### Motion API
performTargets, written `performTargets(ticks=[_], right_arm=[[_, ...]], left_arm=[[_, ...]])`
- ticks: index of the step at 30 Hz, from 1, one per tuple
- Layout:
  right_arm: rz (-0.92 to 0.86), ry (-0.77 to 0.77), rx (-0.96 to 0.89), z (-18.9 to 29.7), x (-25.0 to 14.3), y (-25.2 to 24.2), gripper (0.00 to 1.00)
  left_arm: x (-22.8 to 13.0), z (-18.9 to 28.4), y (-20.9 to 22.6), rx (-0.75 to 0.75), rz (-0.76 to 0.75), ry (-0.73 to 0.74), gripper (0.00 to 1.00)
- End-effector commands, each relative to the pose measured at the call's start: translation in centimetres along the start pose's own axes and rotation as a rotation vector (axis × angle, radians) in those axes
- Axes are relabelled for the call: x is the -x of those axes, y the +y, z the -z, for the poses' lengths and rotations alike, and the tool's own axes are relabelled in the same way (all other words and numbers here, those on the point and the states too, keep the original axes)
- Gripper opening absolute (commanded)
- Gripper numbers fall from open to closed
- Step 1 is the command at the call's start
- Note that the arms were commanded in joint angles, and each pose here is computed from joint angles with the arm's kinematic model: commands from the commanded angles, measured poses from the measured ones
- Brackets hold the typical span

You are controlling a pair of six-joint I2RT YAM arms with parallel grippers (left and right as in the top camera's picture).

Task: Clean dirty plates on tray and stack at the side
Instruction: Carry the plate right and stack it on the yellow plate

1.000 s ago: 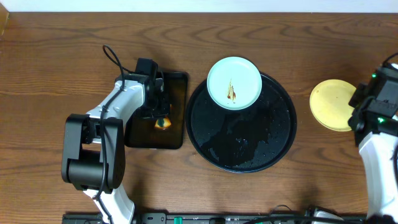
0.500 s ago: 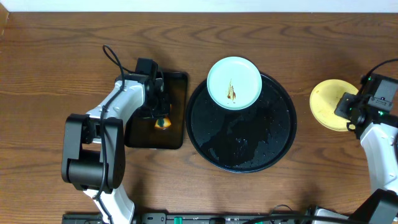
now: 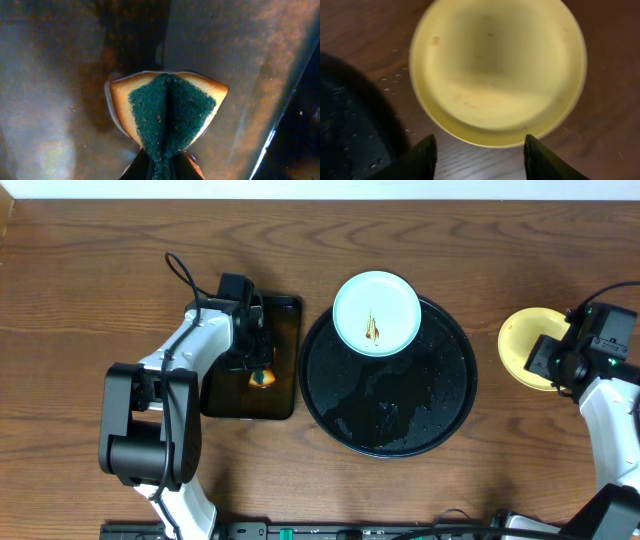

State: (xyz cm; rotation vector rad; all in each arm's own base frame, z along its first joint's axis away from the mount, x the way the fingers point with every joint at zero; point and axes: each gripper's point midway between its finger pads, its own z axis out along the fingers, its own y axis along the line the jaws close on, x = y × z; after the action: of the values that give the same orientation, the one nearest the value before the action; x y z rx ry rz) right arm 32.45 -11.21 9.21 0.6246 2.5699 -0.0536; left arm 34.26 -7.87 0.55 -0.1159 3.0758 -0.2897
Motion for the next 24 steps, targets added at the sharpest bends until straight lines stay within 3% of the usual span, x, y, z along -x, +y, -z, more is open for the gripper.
performTargets(ticks=[1,5,19,24], right_arm=[[-0.139,-0.045,-0.194,0.7,0.9,-4.0,0.52],[-0.207,-0.089,-0.338,1.5,1.5,-7.3,0.53],[-0.466,-0.188,-0.449,3.8,2.9,-17.2,0.51],[-0.506,-0.183,-0.482,3.2,2.6,-19.6,0.60]], left_arm=[[-1.0,-0.5,0.1,-0.004,-0.007,0.037,0.08],[-1.0,-0.5,0.1,-0.004,-0.007,0.037,0.08],[-1.0,-0.5,0.1,-0.004,-0.007,0.037,0.08],[-1.0,-0.5,0.1,-0.005,-0.007,0.037,0.08]])
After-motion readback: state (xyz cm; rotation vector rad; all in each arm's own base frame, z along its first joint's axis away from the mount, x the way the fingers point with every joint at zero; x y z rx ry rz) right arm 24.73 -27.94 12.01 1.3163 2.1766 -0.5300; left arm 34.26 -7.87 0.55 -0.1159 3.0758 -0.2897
